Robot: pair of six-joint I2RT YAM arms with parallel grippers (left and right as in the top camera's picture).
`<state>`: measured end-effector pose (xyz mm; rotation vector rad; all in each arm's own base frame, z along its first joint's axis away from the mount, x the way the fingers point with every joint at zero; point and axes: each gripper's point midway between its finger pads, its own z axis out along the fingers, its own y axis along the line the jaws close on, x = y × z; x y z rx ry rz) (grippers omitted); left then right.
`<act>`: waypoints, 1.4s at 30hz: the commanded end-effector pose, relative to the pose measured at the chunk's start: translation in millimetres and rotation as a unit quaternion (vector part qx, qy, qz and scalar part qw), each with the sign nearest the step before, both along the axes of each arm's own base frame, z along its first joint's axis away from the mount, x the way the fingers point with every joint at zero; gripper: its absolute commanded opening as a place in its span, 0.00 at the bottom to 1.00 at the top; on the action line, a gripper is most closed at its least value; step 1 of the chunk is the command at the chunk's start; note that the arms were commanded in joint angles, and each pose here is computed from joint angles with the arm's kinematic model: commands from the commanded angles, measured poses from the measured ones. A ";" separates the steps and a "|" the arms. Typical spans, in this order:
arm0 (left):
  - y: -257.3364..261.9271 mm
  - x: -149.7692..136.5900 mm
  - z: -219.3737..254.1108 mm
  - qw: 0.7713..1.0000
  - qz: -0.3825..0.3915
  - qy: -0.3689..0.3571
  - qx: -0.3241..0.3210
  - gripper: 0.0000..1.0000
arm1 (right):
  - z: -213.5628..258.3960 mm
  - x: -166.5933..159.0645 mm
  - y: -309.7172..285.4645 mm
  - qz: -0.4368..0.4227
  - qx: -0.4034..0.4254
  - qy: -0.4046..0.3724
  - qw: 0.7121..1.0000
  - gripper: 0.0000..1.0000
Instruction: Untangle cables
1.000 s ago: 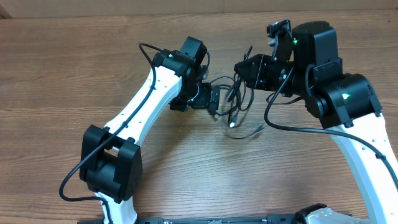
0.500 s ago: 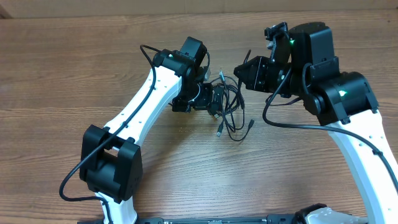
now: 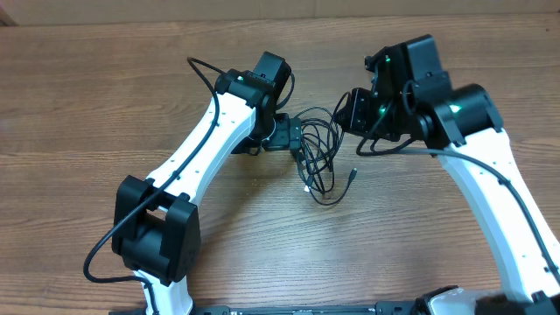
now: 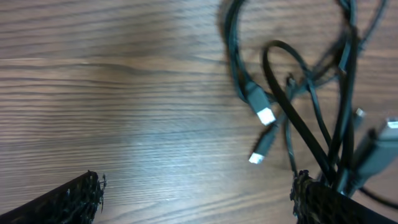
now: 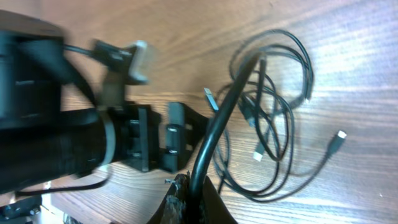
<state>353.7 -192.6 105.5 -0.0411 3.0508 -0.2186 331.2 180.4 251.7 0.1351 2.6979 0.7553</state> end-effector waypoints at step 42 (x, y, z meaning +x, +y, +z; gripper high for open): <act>11.7 -41.5 -45.9 0.994 -0.040 0.094 -0.025 0.99 | -52.2 8.1 22.3 0.028 0.018 0.102 0.994 0.04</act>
